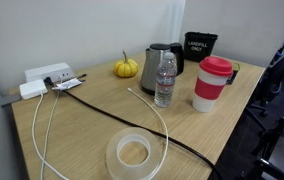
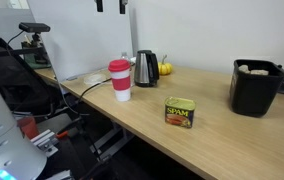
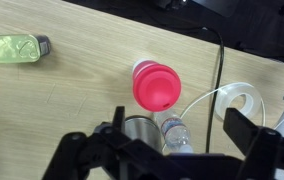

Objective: Take the lid on the cup and put it on the table

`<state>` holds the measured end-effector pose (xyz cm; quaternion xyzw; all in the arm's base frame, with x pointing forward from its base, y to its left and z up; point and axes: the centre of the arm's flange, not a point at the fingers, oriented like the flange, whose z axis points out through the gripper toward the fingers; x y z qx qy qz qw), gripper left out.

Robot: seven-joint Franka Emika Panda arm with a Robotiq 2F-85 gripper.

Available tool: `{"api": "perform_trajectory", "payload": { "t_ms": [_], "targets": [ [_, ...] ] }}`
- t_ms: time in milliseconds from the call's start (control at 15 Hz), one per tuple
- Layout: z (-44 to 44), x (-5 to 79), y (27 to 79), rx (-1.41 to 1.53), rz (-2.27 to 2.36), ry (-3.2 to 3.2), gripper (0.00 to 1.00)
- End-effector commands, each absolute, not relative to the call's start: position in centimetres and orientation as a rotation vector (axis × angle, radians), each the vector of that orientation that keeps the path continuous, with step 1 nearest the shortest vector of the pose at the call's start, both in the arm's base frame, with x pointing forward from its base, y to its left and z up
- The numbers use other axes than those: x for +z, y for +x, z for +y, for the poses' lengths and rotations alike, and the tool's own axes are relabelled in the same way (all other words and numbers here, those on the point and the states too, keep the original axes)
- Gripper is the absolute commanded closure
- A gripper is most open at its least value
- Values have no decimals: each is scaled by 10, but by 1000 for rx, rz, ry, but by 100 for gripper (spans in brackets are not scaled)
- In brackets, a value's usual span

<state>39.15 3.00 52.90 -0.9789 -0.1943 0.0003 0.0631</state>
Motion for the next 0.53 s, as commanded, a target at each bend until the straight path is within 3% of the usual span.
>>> {"api": "perform_trajectory", "payload": {
  "t_ms": [0,467],
  "targets": [
    [31,528,392,3,-591,-2957,0],
    [32,530,392,0,-594,-2958,0]
  ]
}}
